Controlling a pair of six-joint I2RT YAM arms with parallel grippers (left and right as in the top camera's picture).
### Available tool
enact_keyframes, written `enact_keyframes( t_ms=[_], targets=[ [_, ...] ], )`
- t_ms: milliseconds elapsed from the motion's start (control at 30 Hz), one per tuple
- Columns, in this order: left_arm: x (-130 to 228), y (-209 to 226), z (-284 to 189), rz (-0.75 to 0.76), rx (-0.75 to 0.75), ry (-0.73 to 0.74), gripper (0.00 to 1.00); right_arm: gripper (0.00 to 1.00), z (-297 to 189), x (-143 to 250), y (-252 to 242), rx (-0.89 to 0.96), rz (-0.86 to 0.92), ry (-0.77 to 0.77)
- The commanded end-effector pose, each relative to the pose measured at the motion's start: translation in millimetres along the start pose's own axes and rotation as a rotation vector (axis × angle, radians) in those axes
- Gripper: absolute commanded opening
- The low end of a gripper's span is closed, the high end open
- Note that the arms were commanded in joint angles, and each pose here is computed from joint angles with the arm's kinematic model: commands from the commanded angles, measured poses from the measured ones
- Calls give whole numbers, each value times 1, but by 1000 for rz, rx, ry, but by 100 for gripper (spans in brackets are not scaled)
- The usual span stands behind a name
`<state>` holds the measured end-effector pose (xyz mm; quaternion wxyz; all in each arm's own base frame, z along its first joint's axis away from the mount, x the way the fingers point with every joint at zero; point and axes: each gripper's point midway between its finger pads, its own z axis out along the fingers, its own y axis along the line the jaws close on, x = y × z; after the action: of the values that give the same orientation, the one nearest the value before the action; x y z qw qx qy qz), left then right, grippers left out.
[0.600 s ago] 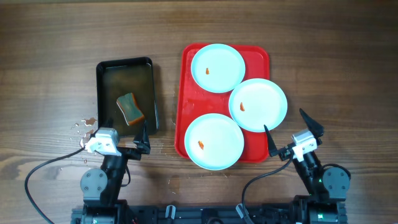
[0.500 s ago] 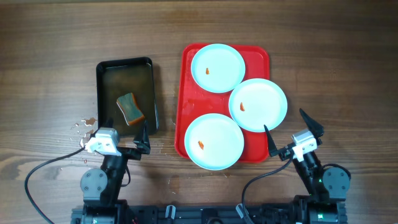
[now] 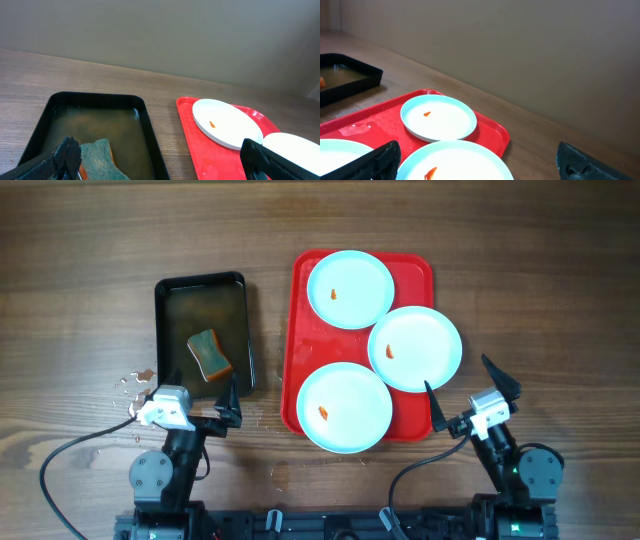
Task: Clean dirty plates on tray and stack at the side
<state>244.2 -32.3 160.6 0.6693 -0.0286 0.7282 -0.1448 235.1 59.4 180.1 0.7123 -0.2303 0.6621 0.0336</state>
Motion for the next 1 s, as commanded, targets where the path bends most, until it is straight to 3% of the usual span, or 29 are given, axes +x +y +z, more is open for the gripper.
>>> enact_keyframes(
  t_ms=[0,533,633,767,867,967],
  targets=[
    [4,1,0,17,-5,12,100,100,0,-1,1,-2,-12,-8],
    [4,1,0,17,-5,11,100,100,0,-1,1,-1,-12,-8],
    [-10,-4,0,18,17,-42,100,100,0,-3,0,0,-36,-14],
    [0,-28,-2,18,157,7,100,100,0,-2,1,-2,-99,-9],
    [-17,-54,-8,47,304,-58,100,100,-3,-10,32,-185,-90,-69],
    [-37,-62,-13,30,339,-132,100,100,-10,-22,53,-308,-105,-137]
  ],
)
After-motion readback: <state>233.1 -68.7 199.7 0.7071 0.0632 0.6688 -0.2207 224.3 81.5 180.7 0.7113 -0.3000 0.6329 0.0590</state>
